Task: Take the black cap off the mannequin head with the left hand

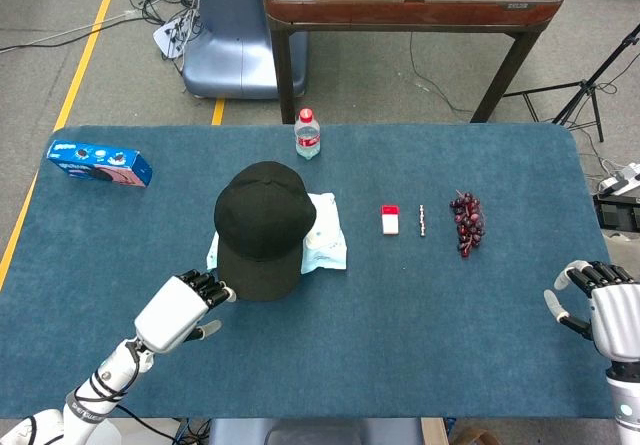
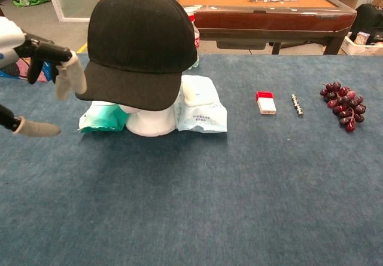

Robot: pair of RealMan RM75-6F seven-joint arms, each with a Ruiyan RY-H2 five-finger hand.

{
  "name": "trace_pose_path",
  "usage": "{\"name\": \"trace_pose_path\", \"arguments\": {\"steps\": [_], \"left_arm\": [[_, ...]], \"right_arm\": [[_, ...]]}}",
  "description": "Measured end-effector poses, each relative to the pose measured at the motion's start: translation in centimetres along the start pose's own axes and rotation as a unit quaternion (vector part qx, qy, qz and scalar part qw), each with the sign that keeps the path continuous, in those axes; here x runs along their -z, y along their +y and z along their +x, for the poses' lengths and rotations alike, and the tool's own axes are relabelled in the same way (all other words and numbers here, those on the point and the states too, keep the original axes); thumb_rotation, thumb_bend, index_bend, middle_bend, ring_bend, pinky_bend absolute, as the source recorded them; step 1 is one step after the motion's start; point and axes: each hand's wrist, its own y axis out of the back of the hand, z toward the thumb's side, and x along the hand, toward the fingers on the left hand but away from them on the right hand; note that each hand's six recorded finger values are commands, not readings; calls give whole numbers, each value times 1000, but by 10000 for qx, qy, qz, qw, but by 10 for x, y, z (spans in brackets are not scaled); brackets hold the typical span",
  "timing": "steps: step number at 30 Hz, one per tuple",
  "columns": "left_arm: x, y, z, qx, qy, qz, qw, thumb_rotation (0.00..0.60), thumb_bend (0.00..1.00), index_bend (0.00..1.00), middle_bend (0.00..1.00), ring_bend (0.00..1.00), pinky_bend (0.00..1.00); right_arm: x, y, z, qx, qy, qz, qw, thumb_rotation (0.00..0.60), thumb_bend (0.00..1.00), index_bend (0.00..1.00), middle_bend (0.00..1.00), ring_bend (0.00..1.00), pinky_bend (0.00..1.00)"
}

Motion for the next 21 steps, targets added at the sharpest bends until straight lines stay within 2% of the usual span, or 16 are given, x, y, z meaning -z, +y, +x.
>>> {"name": "trace_pose_path", "arguments": {"steps": [5,14,21], "left_arm": [[-1,4,25,-182,76,-135,9997,600,37,464,583,482,575],[-12,0,40,-77,10,-159,9998,600,37,464,583,482,575],[-17,-1,50,-203,-16,-208,9996,600,37,464,583,482,575]], "right_arm": [[2,1,-1,-9,-47,-6,10000,600,289,595,524,455,477],[2,1,0,-20,-55,-1,10000,600,289,595,524,455,477],[3,3,0,3,-67,-27,10000,600,289,595,524,455,477]]}}
